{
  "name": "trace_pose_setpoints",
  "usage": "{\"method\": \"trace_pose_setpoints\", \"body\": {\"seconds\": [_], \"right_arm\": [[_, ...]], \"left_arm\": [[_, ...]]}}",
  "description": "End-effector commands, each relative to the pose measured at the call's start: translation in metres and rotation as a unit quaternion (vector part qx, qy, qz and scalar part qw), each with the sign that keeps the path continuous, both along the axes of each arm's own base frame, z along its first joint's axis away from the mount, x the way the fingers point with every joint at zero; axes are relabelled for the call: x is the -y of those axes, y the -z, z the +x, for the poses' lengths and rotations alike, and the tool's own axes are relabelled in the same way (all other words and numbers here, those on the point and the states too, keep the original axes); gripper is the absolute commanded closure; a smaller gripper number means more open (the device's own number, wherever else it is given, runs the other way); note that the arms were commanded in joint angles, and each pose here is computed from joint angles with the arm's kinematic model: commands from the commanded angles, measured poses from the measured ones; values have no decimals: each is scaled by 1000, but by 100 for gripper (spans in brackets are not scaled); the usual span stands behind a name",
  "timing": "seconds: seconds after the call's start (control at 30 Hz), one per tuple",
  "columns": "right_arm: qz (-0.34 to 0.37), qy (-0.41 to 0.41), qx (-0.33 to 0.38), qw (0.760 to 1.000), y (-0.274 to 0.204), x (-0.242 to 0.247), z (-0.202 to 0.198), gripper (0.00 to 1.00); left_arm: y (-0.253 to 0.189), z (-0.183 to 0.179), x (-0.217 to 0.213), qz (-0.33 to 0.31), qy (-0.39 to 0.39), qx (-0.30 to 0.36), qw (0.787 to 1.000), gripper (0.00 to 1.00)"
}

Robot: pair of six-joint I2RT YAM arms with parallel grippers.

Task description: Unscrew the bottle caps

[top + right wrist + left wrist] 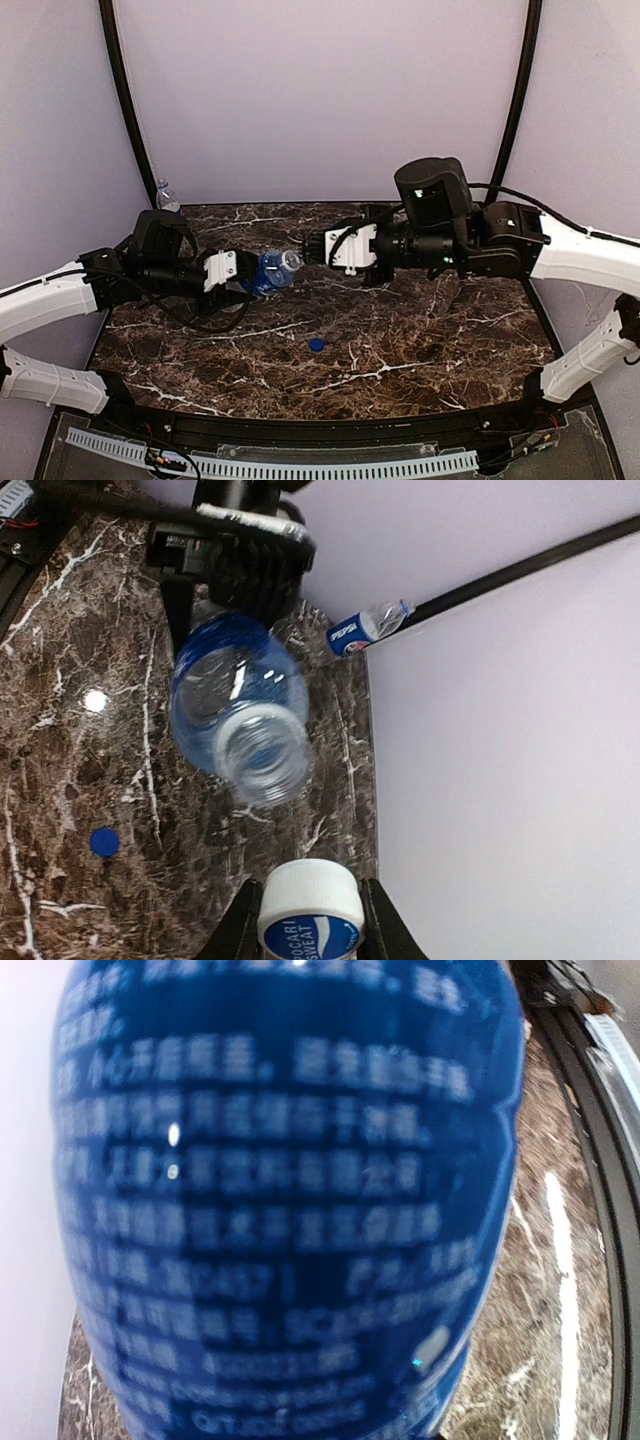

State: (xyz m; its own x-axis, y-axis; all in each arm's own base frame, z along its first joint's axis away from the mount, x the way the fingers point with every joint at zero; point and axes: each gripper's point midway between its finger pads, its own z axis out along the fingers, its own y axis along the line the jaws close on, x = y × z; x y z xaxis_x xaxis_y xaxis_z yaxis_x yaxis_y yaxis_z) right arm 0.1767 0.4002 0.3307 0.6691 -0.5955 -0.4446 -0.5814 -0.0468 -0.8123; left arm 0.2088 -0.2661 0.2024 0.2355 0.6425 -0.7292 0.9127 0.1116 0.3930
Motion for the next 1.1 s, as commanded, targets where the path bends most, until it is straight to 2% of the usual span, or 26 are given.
{"method": "trace_pose_setpoints", "body": {"seconds": [0.0, 0.1, 0.2, 0.47, 0.57, 0.73, 1.07], "right_arm": [[-54, 103, -308, 944, 85, 22, -10, 99], [-117, 135, -386, 905, 142, 30, -23, 100], [-164, 178, -424, 873, 191, 36, -27, 100], [-311, 294, -446, 786, 284, 48, -14, 100], [-319, 306, -451, 775, 300, 48, -9, 100], [-301, 337, -439, 777, 303, 47, 16, 100], [-325, 366, -415, 767, 323, 53, 38, 100]], "left_arm": [[-65, 46, -12, -149, -155, 14, 977, 77], [-92, 51, -21, -230, -184, -13, 956, 77], [-106, 58, -34, -278, -211, -36, 936, 77], [-92, 44, -41, -282, -197, -56, 937, 77], [-92, 45, -45, -285, -201, -48, 936, 77], [-91, 42, -44, -284, -192, -42, 939, 77], [-90, 41, -45, -279, -186, -28, 942, 76]]}}
